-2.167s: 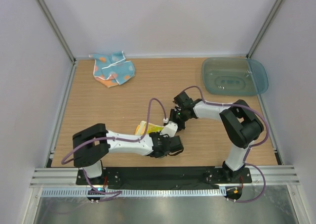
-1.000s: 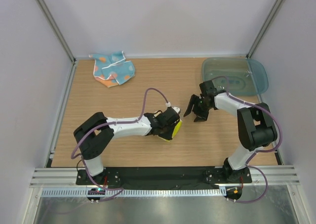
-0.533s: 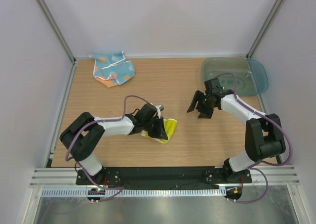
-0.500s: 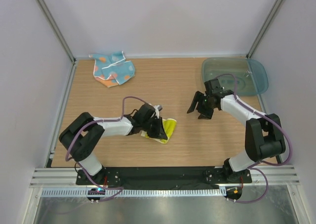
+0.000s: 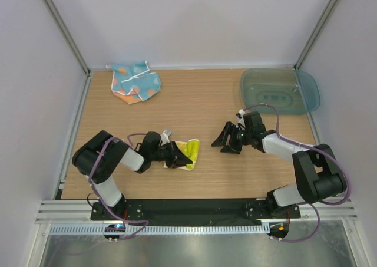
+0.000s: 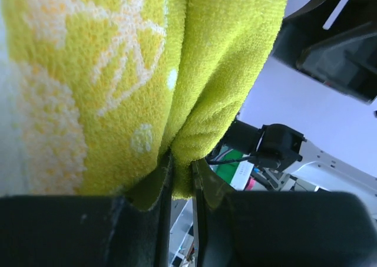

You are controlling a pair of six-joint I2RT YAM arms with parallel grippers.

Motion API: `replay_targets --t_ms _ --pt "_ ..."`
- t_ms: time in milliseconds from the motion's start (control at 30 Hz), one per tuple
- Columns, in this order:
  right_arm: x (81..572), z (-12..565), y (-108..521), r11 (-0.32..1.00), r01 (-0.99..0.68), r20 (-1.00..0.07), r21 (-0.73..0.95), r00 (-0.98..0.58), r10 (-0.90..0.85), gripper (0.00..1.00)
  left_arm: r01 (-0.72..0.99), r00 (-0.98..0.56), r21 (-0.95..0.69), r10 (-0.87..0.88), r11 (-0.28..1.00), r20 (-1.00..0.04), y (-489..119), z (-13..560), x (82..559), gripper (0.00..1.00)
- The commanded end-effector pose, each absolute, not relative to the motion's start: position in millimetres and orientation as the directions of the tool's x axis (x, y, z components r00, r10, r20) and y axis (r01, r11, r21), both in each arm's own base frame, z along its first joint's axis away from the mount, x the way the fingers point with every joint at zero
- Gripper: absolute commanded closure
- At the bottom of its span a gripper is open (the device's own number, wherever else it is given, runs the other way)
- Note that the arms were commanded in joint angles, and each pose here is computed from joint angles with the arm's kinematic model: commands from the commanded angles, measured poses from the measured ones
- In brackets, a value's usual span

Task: Roll the towels
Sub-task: Roll the towel

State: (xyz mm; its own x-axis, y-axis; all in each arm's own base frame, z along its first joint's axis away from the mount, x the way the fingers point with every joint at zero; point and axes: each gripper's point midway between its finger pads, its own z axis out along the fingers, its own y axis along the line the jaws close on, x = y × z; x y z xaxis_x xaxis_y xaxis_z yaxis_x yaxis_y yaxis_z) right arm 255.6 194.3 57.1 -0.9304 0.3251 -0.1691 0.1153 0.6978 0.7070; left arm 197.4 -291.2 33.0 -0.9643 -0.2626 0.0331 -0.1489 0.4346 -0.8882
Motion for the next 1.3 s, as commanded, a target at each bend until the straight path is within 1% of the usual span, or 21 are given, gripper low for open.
replay_targets --t_ms 0,33,67,100,133,200,233,300,333,400,567,700,767,800,900,933,967,1033,1067,1167,1267 --pt "260 86 232 0.561 -0.05 -0.248 0.826 -0.927 0.281 0.35 -0.169 -0.954 -0.931 -0.29 0.324 0.072 -294 46 206 1.0" --pt "263 90 240 0.536 -0.098 -0.283 0.838 -0.919 0.274 0.39 -0.182 -0.951 -0.932 -0.296 0.313 0.086 -294 46 208 1.0" --pt "258 81 245 0.527 -0.072 -0.25 0.847 -0.929 0.274 0.4 -0.174 -0.952 -0.938 -0.295 0.299 0.082 -294 48 209 1.0" --pt "256 79 251 0.515 -0.083 -0.248 0.853 -0.933 0.26 0.44 -0.19 -0.95 -0.935 -0.297 0.299 0.098 -293 43 208 0.99" --pt "254 81 263 0.496 -0.127 -0.276 0.859 -0.931 0.24 0.44 -0.198 -0.948 -0.936 -0.3 0.29 0.108 -293 44 209 1.0" --pt "253 70 271 0.504 -0.116 -0.265 0.856 -0.935 0.235 0.46 -0.198 -0.948 -0.941 -0.299 0.273 0.112 -292 44 210 1.0" --pt "252 72 279 0.49 -0.144 -0.284 0.86 -0.932 0.224 0.46 -0.21 -0.944 -0.941 -0.306 0.265 0.124 -291 44 210 1.0" --pt "251 60 285 0.502 -0.128 -0.268 0.855 -0.939 0.216 0.47 -0.207 -0.943 -0.946 -0.307 0.25 0.126 -290 45 211 0.99" --pt "252 61 291 0.489 -0.149 -0.281 0.859 -0.937 0.208 0.47 -0.207 -0.943 -0.949 -0.306 0.238 0.129 -290 47 210 1.0" --pt "252 48 293 0.503 -0.126 -0.261 0.855 -0.943 0.207 0.5 -0.212 -0.941 -0.95 -0.31 0.227 0.136 -288 47 210 0.99" --pt "255 35 303 0.483 -0.121 -0.25 0.867 -0.945 0.212 0.52 -0.21 -0.944 -0.956 -0.298 0.203 0.144 -288 48 208 1.0" --pt "257 40 313 0.438 -0.139 -0.259 0.888 -0.939 0.227 0.52 -0.212 -0.945 -0.958 -0.291 0.193 0.151 -288 47 207 1.0" --pt "254 40 317 0.423 -0.131 -0.247 0.897 -0.941 0.231 0.5 -0.208 -0.947 -0.96 -0.286 0.189 0.148 -288 47 207 1.0" --pt "255 44 320 0.407 -0.148 -0.259 0.901 -0.937 0.233 0.5 -0.206 -0.947 -0.96 -0.283 0.188 0.148 -289 47 207 1.0" --pt "254 46 326 0.389 -0.153 -0.256 0.908 -0.939 0.229 0.51 -0.196 -0.953 -0.963 -0.269 0.186 0.142 -290 47 207 0.99" --pt "254 45 326 0.388 -0.151 -0.255 0.909 -0.939 0.232 0.53 -0.192 -0.954 -0.964 -0.264 0.185 0.139 -291 48 207 1.0" --pt "254 44 326 0.389 -0.145 -0.249 0.91 -0.94 0.233 0.61 -0.194 -0.955 -0.963 -0.259 0.185 0.143 -291 47 206 1.0" --pt "255 44 326 0.392 -0.143 -0.249 0.909 -0.94 0.235 0.68 -0.191 -0.958 -0.964 -0.251 0.185 0.142 -292 47 206 1.0" --pt "255 44 326 0.398 -0.149 -0.256 0.905 -0.938 0.233 0.76 -0.19 -0.958 -0.964 -0.249 0.185 0.141 -292 47 206 1.0" --pt "255 39 321 0.45 -0.137 -0.261 0.882 -0.939 0.226 0.82 -0.182 -0.961 -0.965 -0.243 0.187 0.134 -292 47 205 0.96" --pt "255 30 313 0.533 -0.131 -0.278 0.836 -0.938 0.206 0.83 -0.177 -0.962 -0.963 -0.243 0.203 0.126 -291 46 204 0.91"
